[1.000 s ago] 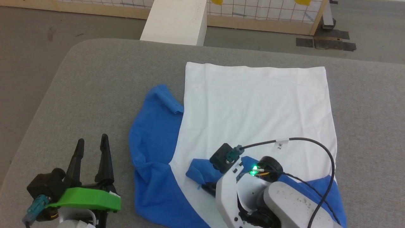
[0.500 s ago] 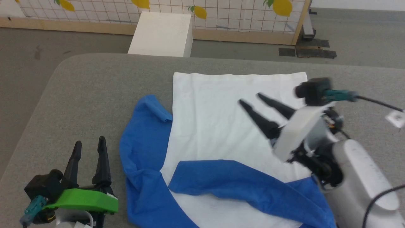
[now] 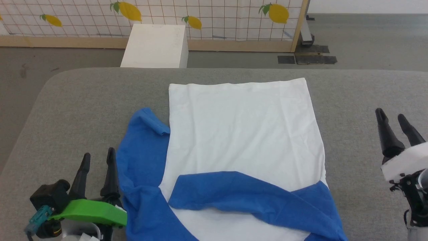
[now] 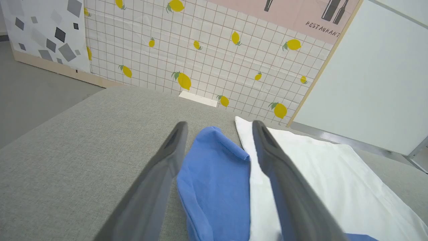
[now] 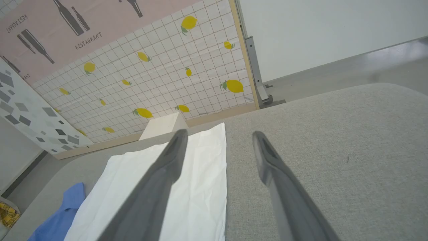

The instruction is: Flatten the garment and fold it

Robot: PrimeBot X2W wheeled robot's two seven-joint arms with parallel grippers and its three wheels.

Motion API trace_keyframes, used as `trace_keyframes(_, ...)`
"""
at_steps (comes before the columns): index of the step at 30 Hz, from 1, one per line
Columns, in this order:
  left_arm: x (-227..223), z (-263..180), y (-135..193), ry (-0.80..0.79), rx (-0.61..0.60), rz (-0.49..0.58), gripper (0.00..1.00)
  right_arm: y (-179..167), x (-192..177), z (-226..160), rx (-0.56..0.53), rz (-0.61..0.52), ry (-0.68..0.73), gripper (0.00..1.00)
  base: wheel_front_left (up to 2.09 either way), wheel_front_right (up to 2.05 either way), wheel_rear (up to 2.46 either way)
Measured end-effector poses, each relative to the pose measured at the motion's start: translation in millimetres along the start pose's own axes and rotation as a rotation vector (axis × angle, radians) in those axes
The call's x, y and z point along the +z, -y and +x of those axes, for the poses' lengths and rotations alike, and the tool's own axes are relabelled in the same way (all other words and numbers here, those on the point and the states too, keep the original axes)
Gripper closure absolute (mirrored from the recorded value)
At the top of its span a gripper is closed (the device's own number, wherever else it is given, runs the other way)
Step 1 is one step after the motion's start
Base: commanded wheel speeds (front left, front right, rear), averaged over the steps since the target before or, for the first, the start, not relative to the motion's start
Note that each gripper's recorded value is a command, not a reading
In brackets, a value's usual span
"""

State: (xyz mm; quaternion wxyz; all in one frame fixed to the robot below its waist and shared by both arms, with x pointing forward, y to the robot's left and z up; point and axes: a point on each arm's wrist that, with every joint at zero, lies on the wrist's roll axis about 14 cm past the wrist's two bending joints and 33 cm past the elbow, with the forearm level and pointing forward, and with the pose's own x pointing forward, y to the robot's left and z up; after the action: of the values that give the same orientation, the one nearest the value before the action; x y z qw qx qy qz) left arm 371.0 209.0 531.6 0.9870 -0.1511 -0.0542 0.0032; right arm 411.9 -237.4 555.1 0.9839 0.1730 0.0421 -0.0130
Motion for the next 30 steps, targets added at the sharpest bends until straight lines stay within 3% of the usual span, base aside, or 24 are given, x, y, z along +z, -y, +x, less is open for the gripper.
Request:
trace_keyframes(4, -6.2, 18.4, 6.1, -0.043, -0.025, -0.001, 0.00, 16.7, 1.1, -4.2, -0.055, 0.007, 0.006, 0.00, 0.00, 0.00, 0.00)
trace_keyframes(10, -11.6, 81.7, 17.0, -0.184, -0.105, 0.053, 0.00, 25.0, -1.7, 2.1, -0.085, -0.001, -0.007, 0.00, 0.00, 0.00, 0.00)
trace_keyframes(19, -70.0, 152.2, 4.2, -0.665, -0.065, 0.175, 0.00, 28.7, -22.8, 25.1, -0.098, -0.018, -0.083, 0.00, 0.00, 0.00, 0.00)
trace_keyframes(24, -104.0, 165.9, -3.0, -0.864, -0.035, 0.241, 0.00, 36.9, -39.2, 34.3, -0.119, -0.025, -0.133, 0.00, 0.00, 0.00, 0.00)
trace_keyframes(30, -154.7, 148.3, -33.5, -1.146, 0.062, 0.330, 0.00, 50.8, -55.4, 36.7, -0.154, -0.020, -0.176, 0.00, 0.00, 0.00, 0.00)
